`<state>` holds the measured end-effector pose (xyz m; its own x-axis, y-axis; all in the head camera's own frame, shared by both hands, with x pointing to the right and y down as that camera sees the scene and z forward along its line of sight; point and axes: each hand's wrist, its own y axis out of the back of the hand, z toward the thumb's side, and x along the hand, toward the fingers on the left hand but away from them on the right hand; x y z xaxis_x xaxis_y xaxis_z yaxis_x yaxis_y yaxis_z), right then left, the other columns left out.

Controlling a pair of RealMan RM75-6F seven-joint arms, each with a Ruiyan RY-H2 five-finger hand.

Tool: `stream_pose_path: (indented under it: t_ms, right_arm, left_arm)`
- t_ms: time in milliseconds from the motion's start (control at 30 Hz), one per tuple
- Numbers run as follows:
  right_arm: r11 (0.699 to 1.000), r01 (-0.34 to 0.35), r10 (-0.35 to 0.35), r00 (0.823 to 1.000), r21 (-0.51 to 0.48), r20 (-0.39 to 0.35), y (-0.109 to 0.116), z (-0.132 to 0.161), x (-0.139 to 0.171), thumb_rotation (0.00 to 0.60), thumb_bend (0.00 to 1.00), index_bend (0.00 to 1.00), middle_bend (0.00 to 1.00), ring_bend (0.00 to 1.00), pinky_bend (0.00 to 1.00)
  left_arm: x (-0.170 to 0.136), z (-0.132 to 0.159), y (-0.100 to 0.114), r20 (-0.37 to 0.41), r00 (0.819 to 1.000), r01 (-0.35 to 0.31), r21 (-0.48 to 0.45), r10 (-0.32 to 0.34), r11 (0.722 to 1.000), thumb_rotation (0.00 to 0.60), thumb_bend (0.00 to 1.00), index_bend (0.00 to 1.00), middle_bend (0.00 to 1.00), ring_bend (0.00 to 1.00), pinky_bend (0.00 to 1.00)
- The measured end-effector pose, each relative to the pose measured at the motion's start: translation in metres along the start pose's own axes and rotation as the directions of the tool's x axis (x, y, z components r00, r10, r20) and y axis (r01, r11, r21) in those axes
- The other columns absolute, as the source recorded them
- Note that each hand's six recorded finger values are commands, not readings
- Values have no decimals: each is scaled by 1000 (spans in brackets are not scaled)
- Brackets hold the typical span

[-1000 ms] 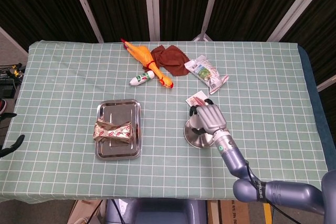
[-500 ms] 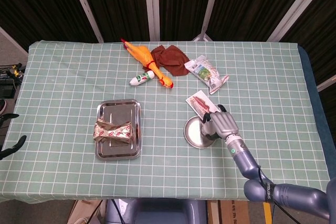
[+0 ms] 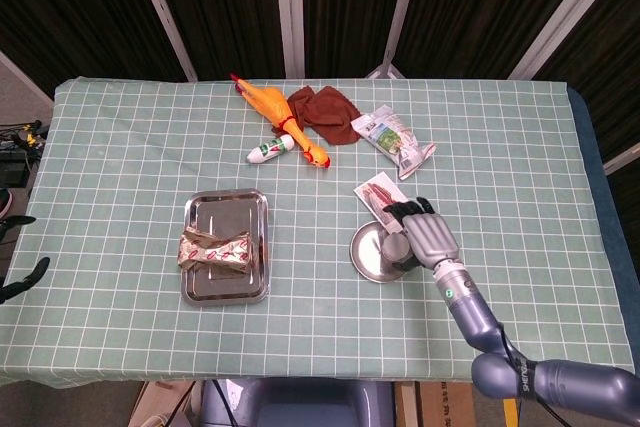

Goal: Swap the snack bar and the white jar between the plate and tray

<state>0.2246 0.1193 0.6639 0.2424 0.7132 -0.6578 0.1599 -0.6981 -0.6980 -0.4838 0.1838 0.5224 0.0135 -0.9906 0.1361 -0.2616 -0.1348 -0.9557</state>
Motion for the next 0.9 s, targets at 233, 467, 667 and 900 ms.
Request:
stream_pose_path:
  t_ms: [233,467,667,900]
  right_arm:
    - [970,230,-237,967,78,92,64,-45,41,600,125,189,174,117,0]
    - [890,433,-453,876,144,166,75,-107,123,600,124,189,169,97,0]
    - [875,429,-468,868,224,164,40,-134,187,600,125,169,114,46,0]
    - [886,392,-434,888,246,151,28,-132,196,600,125,162,108,40,0]
  left_arm:
    - [-1,-7,0,-37,999,16,41,-15,999,600,354,320,20,0,197]
    - [-6,-10,-1,-103,992,83,54,-77,995,600,351,303,1,0,197]
    - [-12,-7,-2,-127,985,122,64,-113,990,600,348,302,0,0,197]
    - [-11,-7,-10,-129,982,151,87,-139,985,600,348,302,0,0,197]
